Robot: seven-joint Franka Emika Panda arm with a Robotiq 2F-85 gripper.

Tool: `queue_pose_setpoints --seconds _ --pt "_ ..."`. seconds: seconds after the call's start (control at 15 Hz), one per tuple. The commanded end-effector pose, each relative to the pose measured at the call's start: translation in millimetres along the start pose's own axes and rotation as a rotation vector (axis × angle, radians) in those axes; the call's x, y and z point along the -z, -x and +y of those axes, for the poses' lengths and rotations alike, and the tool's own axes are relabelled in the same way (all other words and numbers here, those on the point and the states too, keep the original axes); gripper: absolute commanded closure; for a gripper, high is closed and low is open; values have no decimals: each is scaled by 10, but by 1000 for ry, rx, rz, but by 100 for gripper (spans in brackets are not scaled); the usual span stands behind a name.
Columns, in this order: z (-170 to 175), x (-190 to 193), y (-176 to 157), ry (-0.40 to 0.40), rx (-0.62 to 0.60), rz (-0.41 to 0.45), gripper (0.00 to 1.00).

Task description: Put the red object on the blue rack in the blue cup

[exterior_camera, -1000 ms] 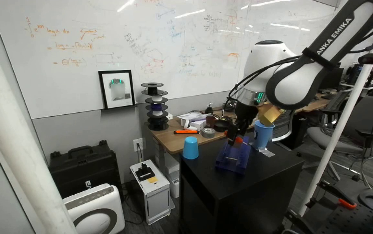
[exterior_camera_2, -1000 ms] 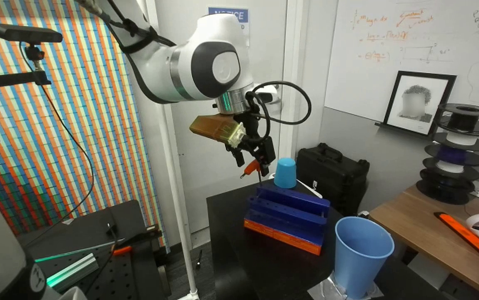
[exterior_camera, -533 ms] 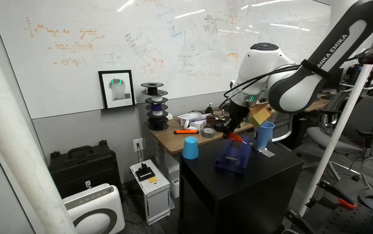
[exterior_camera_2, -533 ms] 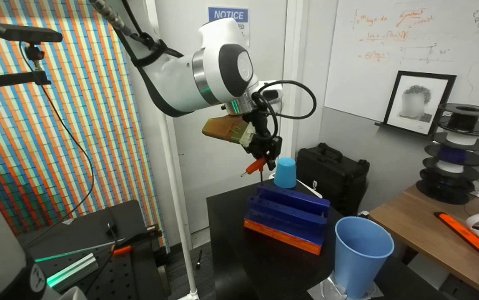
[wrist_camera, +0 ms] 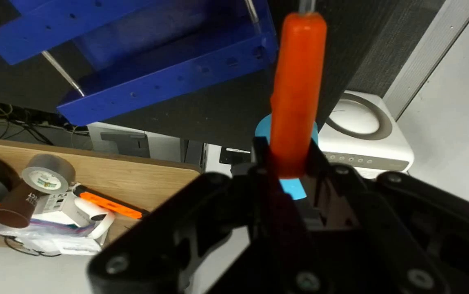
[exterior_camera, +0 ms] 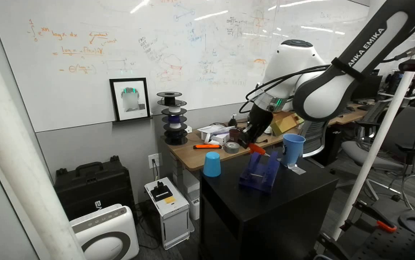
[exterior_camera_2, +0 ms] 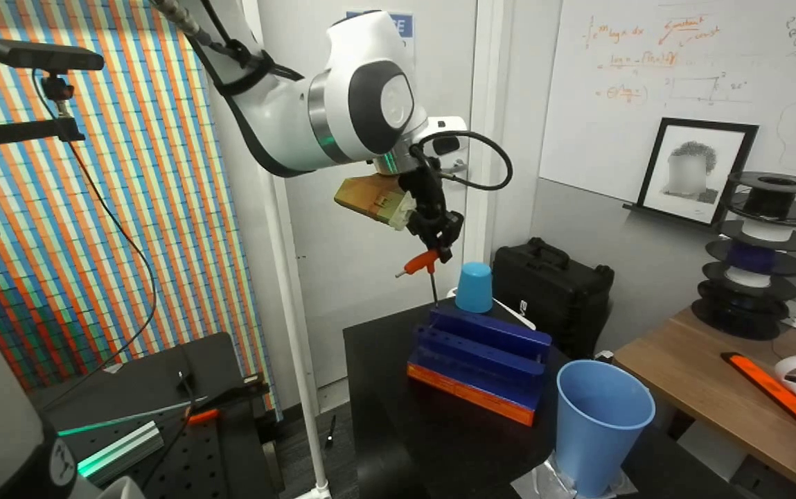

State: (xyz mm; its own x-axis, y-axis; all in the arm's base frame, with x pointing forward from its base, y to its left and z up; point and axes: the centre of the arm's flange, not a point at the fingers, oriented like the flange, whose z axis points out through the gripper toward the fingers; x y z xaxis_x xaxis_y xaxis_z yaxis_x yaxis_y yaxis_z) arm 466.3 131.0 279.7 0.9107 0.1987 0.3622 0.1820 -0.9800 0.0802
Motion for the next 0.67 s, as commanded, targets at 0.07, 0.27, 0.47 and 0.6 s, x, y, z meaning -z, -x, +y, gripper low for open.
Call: queue_pose_setpoints --seconds 0.07,0.27,0.47,0.6 --pt "25 475 -27 -22 -40 29 88" --pt "94 833 -53 -11 -79 89 88" --pt "224 1286 -109 12 -119 155 88" --pt "434 1511 -214 65 -162 195 88"
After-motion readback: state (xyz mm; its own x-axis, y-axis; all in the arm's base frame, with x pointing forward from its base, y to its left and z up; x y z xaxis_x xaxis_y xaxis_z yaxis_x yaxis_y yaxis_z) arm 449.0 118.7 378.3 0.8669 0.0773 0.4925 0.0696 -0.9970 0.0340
